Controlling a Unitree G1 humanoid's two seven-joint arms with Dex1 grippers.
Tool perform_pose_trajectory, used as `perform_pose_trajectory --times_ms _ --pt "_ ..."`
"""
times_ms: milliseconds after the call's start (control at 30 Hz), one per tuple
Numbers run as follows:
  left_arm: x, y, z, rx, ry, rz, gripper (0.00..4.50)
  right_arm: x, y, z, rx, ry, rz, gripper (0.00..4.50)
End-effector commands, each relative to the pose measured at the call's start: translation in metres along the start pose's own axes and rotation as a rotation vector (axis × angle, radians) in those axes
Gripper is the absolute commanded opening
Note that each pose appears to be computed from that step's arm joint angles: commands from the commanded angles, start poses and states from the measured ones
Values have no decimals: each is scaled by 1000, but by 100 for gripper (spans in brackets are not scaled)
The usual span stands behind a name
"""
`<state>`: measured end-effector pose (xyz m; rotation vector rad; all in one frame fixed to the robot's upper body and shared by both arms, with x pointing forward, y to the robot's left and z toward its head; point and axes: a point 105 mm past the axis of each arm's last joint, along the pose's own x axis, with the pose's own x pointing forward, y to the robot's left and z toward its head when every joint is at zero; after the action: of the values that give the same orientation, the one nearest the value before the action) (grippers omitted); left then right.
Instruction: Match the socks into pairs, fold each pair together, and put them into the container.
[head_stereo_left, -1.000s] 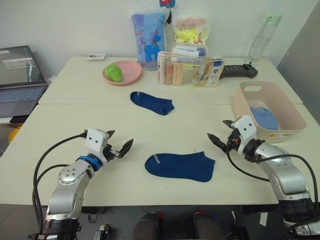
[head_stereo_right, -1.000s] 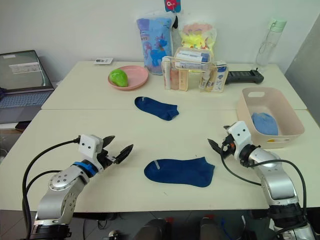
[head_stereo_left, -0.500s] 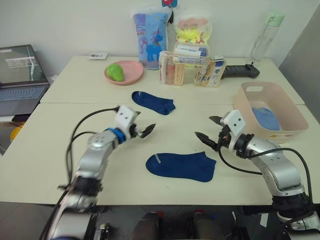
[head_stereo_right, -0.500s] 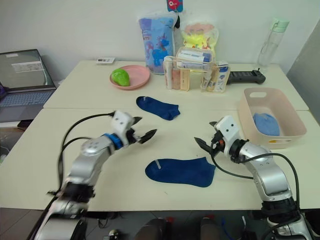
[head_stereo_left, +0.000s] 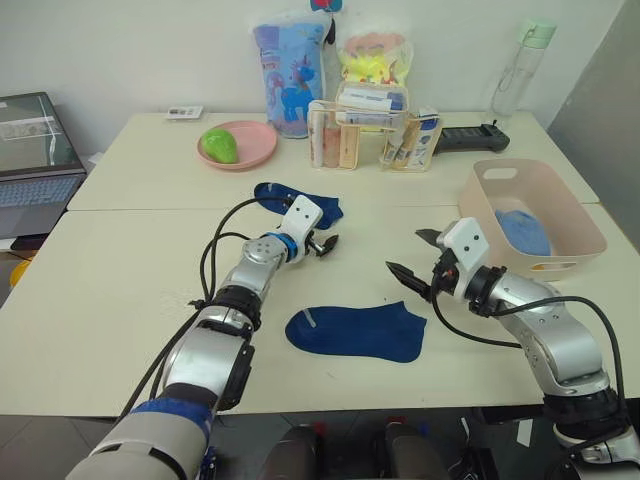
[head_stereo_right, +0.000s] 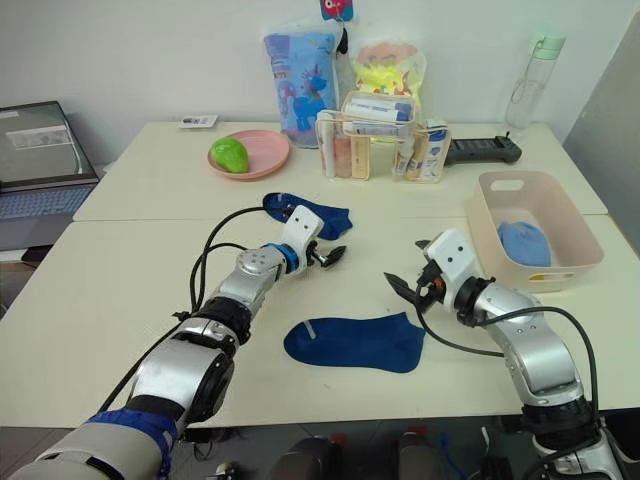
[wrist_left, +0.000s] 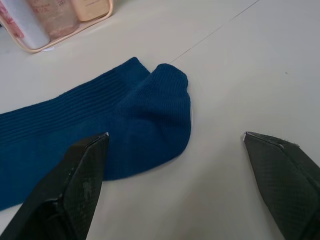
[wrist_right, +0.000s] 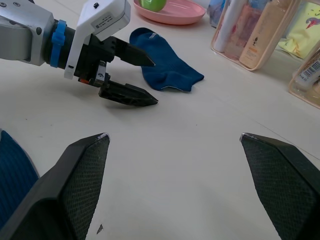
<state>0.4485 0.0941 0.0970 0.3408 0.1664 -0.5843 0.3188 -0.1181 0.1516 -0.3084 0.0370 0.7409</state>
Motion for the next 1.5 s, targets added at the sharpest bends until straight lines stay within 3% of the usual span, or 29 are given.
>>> perform_pose_trajectory --times_ms 33,433,667,767,933,1167,1267,1400,1500 --pt "3 6 2 -56 23 44 359 -3 1 15 -36 -43 -10 450" --pt "2 17 4 -104 28 112 5 -3 3 22 -44 -62 -2 450" --pt "-4 23 8 -38 -23 98 5 -2 4 22 -44 -64 -2 450" --pt "-15 21 13 -35 -103 -4 5 -4 2 19 -41 -57 -7 450" --pt "-50 -21 30 -29 -205 -319 5 -5 -3 14 -34 -40 -27 450" --pt "-97 -77 36 -52 -167 -594 5 -7 -14 13 -6 -28 -61 450" --pt "-102 -86 31 -63 -140 -620 69 -9 -18 10 -5 -20 -68 450" --pt "-110 -93 37 -98 -138 -674 199 -9 -18 7 -2 -4 -62 450" --pt "-116 -81 39 -86 -129 -670 296 -10 -15 0 -3 33 -46 450"
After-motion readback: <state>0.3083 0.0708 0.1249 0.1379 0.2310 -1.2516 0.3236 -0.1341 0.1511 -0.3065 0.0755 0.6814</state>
